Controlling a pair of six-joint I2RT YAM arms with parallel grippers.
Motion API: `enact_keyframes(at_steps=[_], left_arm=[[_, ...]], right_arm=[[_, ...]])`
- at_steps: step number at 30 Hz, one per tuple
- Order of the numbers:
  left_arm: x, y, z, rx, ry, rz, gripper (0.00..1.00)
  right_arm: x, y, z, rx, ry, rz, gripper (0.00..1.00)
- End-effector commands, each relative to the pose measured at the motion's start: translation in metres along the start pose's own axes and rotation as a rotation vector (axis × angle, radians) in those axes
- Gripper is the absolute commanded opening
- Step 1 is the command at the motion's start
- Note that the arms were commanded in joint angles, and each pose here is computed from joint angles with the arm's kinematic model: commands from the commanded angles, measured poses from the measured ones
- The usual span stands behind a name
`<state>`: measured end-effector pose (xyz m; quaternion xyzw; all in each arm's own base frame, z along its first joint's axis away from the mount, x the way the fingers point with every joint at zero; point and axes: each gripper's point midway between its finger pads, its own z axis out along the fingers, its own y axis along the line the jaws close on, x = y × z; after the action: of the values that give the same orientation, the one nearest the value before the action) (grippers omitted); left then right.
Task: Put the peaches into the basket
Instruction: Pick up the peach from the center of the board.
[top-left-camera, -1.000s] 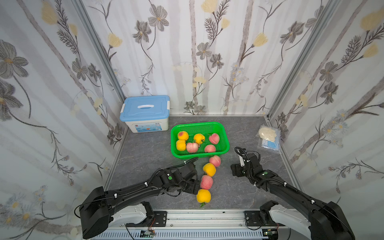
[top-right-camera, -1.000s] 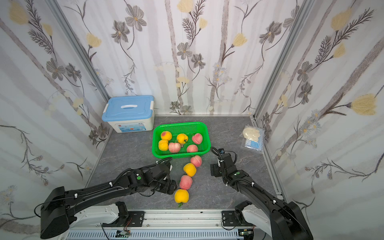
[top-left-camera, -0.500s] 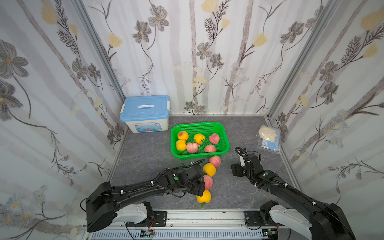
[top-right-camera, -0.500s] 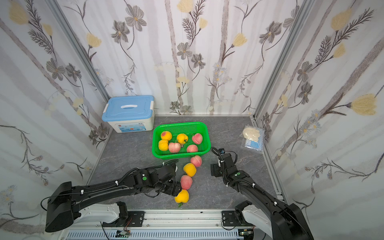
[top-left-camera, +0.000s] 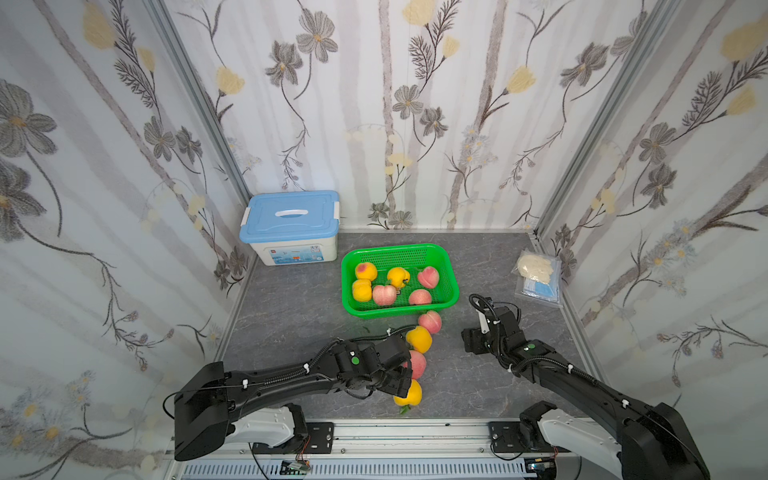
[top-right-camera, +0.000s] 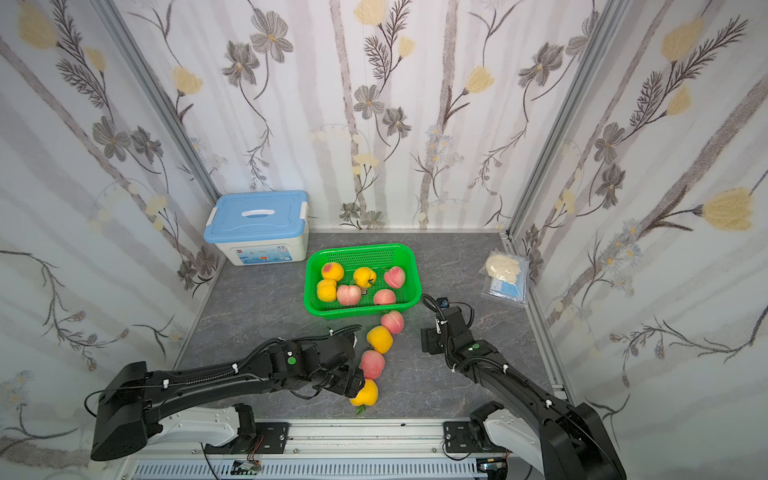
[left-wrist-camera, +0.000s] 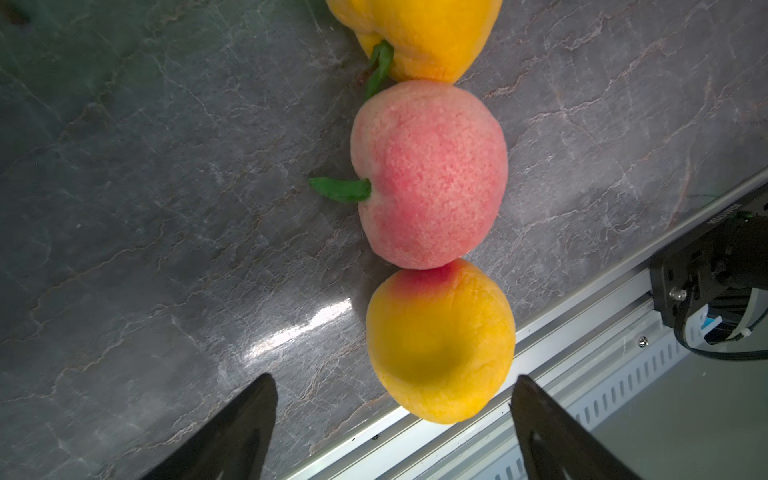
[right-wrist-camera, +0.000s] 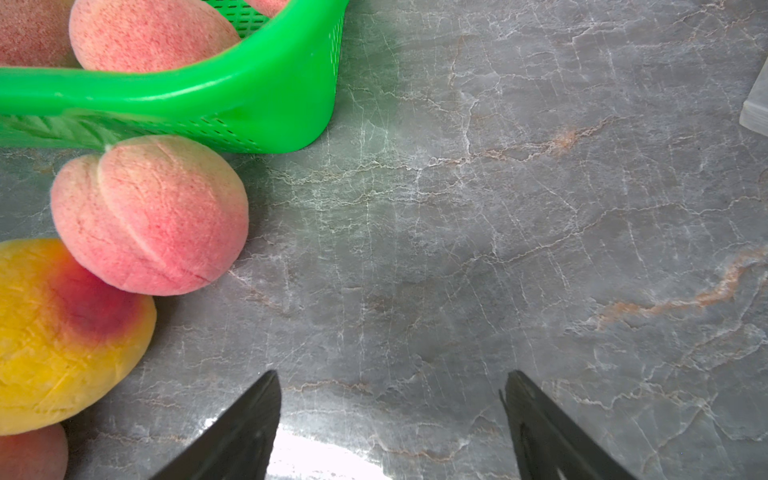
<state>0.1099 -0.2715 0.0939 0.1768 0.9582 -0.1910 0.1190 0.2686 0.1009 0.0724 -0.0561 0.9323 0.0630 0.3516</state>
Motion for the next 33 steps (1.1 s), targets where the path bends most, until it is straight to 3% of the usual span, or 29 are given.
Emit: enact_keyframes(at_steps=[1, 9, 19, 33], left_arm=[[0.0, -0.001, 0.001, -0.03, 0.001, 0.015, 0.91], [0.004, -0.017, 0.007, -0.035, 0.016, 0.044, 0.92], [0.017, -0.006, 0.017, -0.161, 0.066, 0.066, 0.92], [0.021, -0.025, 0.032, -0.139, 0.098, 0.067, 0.93]], right_arm=[[-0.007, 0.001, -0.002, -0.002, -0.028, 0.014, 0.85], [-0.008, 0.001, -0.005, -0.006, -0.042, 0.016, 0.85], [-0.008, 0.002, -0.004, -0.01, -0.04, 0.016, 0.85], [-0.008, 0.003, -0.003, -0.013, -0.034, 0.014, 0.85]])
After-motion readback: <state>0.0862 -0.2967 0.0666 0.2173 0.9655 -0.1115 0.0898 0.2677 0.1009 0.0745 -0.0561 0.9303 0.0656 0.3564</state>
